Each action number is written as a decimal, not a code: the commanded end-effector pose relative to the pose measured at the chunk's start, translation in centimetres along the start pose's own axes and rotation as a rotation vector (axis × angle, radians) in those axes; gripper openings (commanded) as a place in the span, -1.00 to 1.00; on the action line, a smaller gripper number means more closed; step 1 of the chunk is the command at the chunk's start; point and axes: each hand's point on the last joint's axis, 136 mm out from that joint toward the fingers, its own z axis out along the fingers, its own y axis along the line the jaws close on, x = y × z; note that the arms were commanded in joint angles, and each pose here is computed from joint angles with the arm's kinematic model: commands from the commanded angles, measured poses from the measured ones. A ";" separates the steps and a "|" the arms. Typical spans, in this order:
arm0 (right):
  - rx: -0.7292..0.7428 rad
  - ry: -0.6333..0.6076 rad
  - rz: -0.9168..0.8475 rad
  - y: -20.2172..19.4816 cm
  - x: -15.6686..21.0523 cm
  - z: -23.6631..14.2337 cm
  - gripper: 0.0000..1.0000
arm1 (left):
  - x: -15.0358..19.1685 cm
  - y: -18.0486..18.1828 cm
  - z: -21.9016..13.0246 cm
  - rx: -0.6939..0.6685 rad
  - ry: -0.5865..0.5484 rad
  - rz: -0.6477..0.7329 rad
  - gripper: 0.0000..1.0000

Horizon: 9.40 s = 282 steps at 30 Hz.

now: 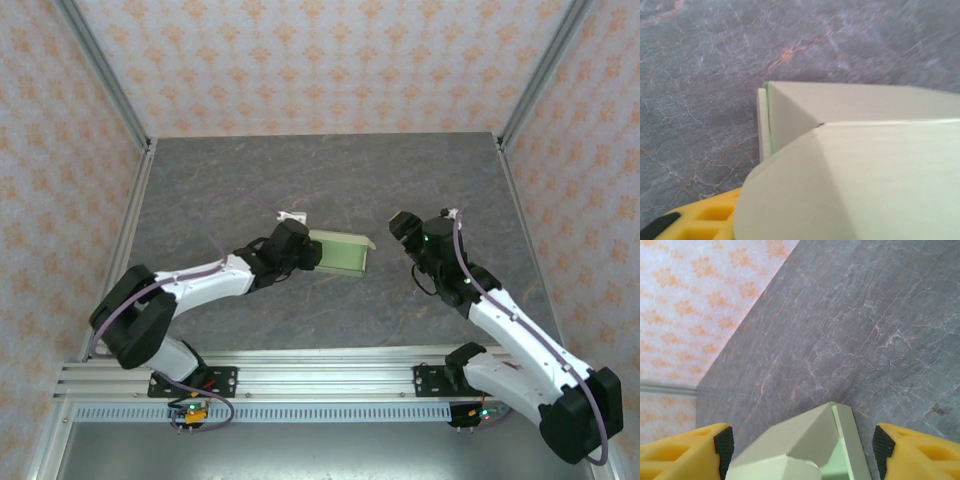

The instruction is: Fold the paper box

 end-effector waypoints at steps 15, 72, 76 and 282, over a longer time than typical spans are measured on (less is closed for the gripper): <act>0.195 0.173 0.036 0.6 1.7 7.1 0.51 | -7.8 2.1 -9.8 -0.137 -0.197 -0.144 0.78; 0.179 0.575 -0.362 -3.9 12.2 6.0 0.12 | 0.0 2.1 1.4 -0.125 0.114 0.037 0.32; 0.190 0.602 -0.334 -4.6 11.7 6.8 0.01 | 1.3 3.8 2.5 -0.192 0.143 0.064 0.17; -0.142 0.358 -0.782 0.2 9.1 -1.4 0.23 | -4.5 0.5 -18.9 -0.034 -0.322 0.440 1.00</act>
